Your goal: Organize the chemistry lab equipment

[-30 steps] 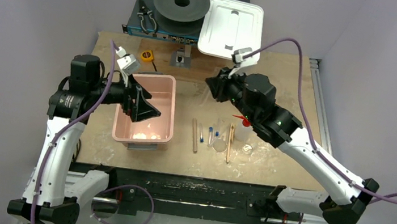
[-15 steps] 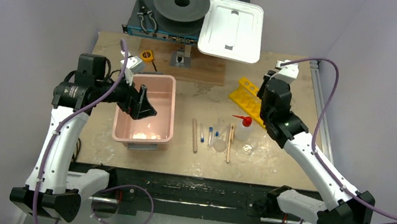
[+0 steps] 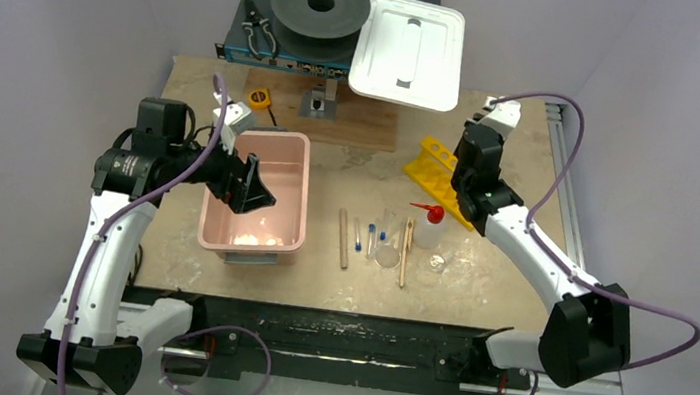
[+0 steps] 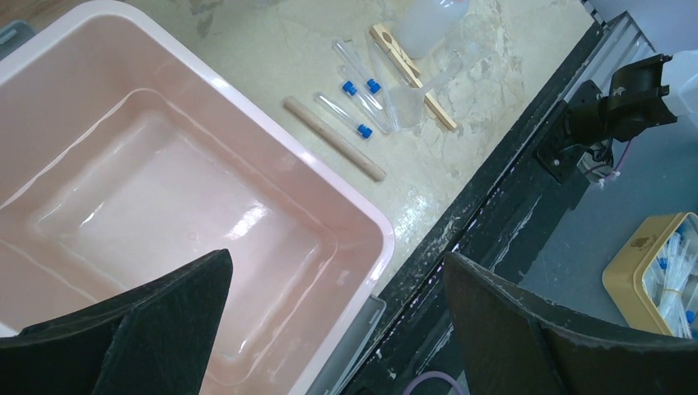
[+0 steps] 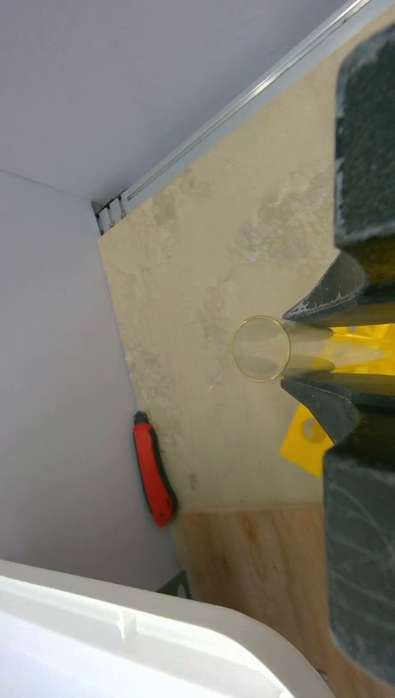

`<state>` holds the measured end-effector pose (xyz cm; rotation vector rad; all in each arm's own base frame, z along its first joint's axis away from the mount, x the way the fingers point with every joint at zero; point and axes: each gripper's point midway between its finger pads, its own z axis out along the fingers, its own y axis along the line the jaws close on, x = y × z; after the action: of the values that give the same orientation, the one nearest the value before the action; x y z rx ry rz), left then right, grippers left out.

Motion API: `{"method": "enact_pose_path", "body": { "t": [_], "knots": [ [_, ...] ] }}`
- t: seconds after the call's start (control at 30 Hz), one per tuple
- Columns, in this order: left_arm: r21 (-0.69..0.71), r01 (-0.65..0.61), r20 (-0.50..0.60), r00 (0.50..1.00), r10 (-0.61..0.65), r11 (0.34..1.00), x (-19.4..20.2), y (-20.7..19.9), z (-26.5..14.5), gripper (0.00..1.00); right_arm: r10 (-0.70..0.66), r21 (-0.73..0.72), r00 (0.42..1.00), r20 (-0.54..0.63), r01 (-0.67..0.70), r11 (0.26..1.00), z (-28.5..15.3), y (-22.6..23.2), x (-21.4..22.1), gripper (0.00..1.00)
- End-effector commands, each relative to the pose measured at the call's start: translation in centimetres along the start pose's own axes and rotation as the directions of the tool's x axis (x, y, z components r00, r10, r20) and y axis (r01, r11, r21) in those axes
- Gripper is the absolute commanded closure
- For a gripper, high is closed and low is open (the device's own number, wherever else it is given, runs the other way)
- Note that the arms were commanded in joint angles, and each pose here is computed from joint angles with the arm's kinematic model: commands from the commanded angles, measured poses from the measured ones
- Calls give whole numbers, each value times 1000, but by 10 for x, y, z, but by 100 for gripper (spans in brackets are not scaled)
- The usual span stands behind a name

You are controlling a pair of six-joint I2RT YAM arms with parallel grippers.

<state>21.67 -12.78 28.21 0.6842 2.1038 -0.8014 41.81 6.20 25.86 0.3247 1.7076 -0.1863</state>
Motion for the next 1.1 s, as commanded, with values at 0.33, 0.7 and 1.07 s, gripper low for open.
{"method": "enact_pose_path", "body": {
  "t": [0.33,0.7,1.07],
  "knots": [
    [11,-55,27,998,55,998,-7,2,4,0,38,-11,996,82,-37,999,21,12,-10,100],
    [8,-57,17,998,57,998,-3,5,5,0,21,19,998,57,-23,1000,19,3,6,100],
    [-1,-71,8,997,71,998,0,5,4,0,5,35,999,40,-7,999,21,-2,26,100]
  ]
}}
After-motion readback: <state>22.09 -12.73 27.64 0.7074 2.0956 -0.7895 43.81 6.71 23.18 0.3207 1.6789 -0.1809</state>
